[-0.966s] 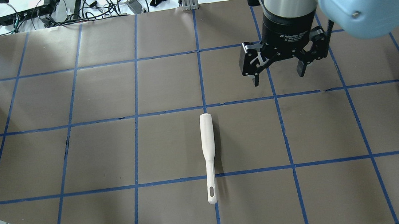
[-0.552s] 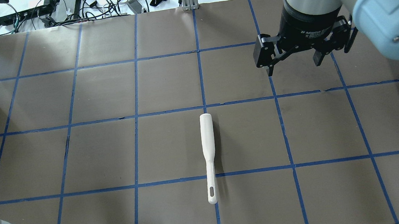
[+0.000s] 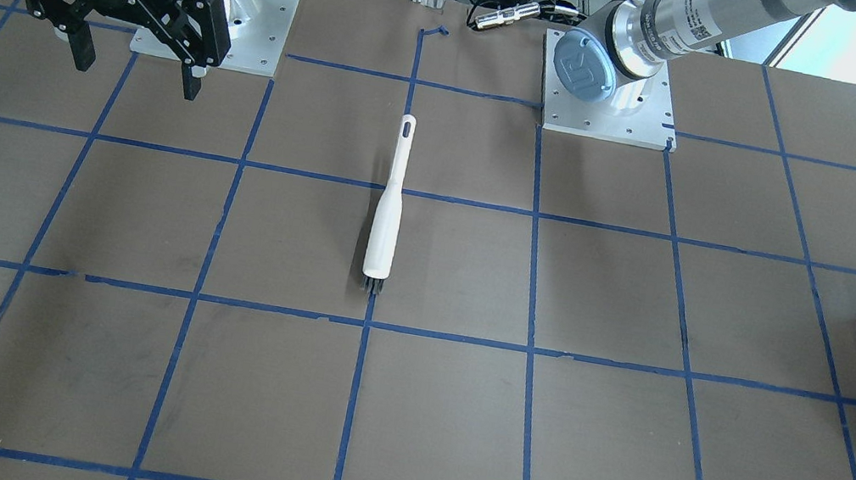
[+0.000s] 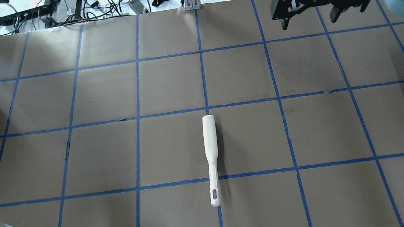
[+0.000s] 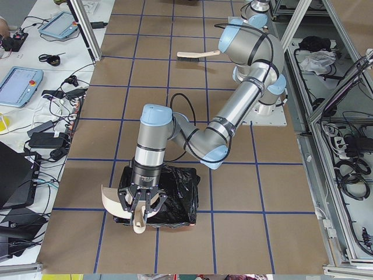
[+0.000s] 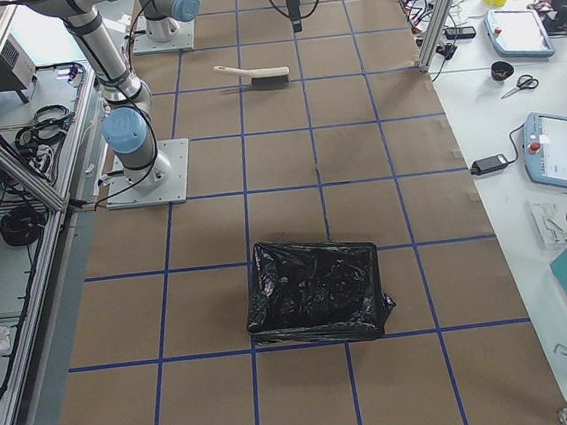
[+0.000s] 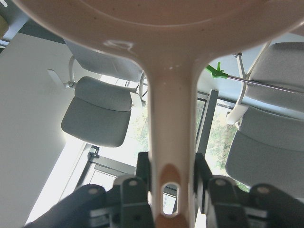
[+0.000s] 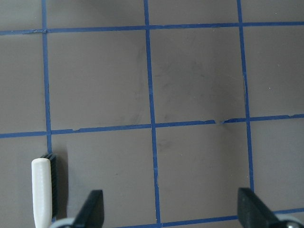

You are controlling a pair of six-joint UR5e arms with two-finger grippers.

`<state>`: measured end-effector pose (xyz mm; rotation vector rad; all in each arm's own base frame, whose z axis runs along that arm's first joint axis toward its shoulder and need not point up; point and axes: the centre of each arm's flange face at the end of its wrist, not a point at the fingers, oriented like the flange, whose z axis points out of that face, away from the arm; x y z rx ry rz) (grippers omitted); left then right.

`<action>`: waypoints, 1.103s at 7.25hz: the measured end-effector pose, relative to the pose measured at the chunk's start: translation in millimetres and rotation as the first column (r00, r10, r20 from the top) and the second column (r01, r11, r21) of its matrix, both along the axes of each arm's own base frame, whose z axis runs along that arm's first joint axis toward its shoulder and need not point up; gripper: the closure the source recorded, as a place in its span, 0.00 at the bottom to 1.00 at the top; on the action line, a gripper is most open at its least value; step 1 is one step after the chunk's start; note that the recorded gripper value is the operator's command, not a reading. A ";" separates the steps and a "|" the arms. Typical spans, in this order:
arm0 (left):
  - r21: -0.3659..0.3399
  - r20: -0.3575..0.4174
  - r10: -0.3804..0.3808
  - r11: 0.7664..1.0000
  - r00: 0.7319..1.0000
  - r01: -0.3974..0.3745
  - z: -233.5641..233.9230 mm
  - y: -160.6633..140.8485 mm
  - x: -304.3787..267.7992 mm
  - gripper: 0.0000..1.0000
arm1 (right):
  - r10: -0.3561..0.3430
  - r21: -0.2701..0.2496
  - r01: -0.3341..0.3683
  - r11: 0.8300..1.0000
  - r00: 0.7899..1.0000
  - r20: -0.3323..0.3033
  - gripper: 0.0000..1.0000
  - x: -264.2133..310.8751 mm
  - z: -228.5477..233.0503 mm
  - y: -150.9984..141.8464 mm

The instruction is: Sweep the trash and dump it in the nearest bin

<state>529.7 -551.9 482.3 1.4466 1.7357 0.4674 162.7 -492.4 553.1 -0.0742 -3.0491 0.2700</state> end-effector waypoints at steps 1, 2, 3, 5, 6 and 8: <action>-0.027 0.021 -0.016 0.999 1.000 0.017 21.1 -7.9 -20.3 1.00 | 0.005 0.012 -0.005 1.000 1.000 0.025 0.00 3.1 -1.9 -4.2; -0.063 0.030 -0.026 0.998 0.999 0.028 38.1 -18.6 -45.1 1.00 | 0.010 0.024 -0.012 1.000 0.998 0.056 0.00 6.8 -4.8 -5.0; -0.122 0.011 -0.017 0.992 1.000 0.018 46.8 -31.3 -69.4 1.00 | 0.013 0.038 -0.015 0.999 0.998 0.067 0.00 8.2 -8.0 -3.8; -0.263 -0.124 0.045 0.962 0.991 -0.076 44.6 -57.2 -109.6 1.00 | 0.011 0.088 -0.016 0.996 0.999 0.053 0.00 6.8 -13.7 2.1; -0.311 -0.217 0.069 0.941 0.974 -0.136 39.5 -73.3 -134.9 1.00 | 0.011 0.110 -0.016 0.994 0.999 0.051 0.00 6.6 -15.9 4.4; -0.351 -0.362 0.100 0.906 0.927 -0.235 24.3 -106.2 -195.1 1.00 | 0.010 0.123 -0.016 0.992 0.999 0.051 0.00 6.6 -17.3 5.9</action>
